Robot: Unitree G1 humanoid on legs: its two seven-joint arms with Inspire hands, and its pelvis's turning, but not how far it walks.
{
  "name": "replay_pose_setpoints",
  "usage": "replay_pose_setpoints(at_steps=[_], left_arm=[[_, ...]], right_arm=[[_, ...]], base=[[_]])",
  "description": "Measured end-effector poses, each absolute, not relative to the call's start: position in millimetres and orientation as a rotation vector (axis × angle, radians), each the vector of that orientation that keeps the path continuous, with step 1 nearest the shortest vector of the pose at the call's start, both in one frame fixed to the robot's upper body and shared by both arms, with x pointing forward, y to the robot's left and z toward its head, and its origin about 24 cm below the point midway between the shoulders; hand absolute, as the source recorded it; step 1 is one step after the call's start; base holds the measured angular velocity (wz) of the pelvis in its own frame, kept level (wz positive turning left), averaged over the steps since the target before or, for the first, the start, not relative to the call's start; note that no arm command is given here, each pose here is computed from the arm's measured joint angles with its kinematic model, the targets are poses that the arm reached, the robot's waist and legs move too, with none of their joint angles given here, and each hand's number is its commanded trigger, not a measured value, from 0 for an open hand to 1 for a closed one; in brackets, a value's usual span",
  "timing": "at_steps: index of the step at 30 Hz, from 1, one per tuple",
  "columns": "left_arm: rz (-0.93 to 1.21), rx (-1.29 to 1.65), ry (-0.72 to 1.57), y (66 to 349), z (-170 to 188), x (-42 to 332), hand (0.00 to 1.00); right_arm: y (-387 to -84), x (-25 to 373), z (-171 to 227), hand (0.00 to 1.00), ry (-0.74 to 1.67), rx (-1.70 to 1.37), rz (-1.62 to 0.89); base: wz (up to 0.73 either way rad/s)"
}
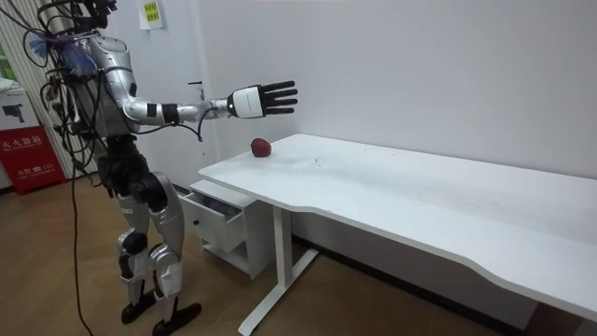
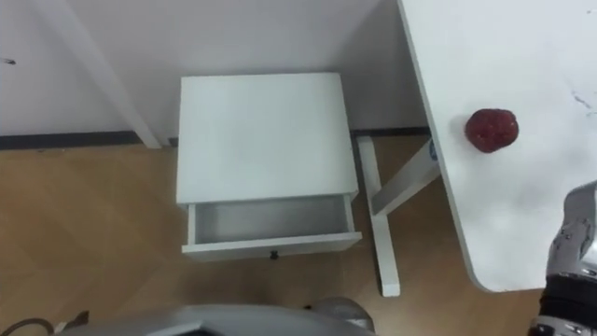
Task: Put apple and close drawer
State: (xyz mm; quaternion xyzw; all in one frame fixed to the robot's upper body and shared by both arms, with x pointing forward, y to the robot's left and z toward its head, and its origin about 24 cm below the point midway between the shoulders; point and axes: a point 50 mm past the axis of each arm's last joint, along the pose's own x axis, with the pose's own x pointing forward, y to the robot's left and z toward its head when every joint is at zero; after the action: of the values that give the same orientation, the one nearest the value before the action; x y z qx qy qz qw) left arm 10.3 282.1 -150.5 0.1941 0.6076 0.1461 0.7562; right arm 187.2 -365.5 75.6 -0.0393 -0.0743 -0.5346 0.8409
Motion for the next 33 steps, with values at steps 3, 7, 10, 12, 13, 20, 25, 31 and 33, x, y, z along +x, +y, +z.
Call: replay_pose_setpoints(at_steps=[3, 7, 10, 12, 13, 20, 25, 31, 33], left_arm=[[0.319, 0.424, 1.327, 282.2, -150.5, 9.3, 0.0], [0.319, 0.425, 1.33, 281.9, -150.6, 8.2, 0.0], [0.309, 0.43, 1.331, 280.3, -151.2, 8.4, 0.0], [0.303, 0.431, 1.333, 279.3, -151.5, 7.8, 0.0], [0.302, 0.432, 1.332, 279.3, -151.4, 8.0, 0.0], [0.262, 0.435, 1.325, 276.1, -151.8, 9.8, 0.0], [0.255, 0.429, 1.331, 275.7, -152.1, 7.9, 0.0], [0.241, 0.417, 1.335, 274.5, -152.7, 7.9, 0.0], [0.24, 0.417, 1.337, 274.4, -152.8, 7.6, 0.0]], right_arm=[[-358.9, 191.9, 73.5, 0.0, -0.139, -0.149, -1.054], [-351.0, 198.1, 70.7, 0.0, -0.113, -0.208, -0.97], [-345.9, 200.5, 67.4, 0.0, -0.095, -0.24, -0.914], [-342.8, 201.6, 65.0, 0.0, -0.083, -0.251, -0.88], [-339.9, 200.8, 60.7, 0.0, -0.064, -0.259, -0.85], [-324.8, 202.3, 40.9, 0.0, 0.033, -0.274, -0.677], [-324.8, 200.8, 28.8, 0.0, 0.101, -0.308, -0.625], [-326.4, 198.0, 18.2, 0.0, 0.161, -0.351, -0.593], [-326.8, 197.6, 17.0, 0.0, 0.167, -0.35, -0.593]], base=[[0.0], [0.0], [0.0], [0.0], [0.0], [0.0], [0.0], [0.0], [0.0]])
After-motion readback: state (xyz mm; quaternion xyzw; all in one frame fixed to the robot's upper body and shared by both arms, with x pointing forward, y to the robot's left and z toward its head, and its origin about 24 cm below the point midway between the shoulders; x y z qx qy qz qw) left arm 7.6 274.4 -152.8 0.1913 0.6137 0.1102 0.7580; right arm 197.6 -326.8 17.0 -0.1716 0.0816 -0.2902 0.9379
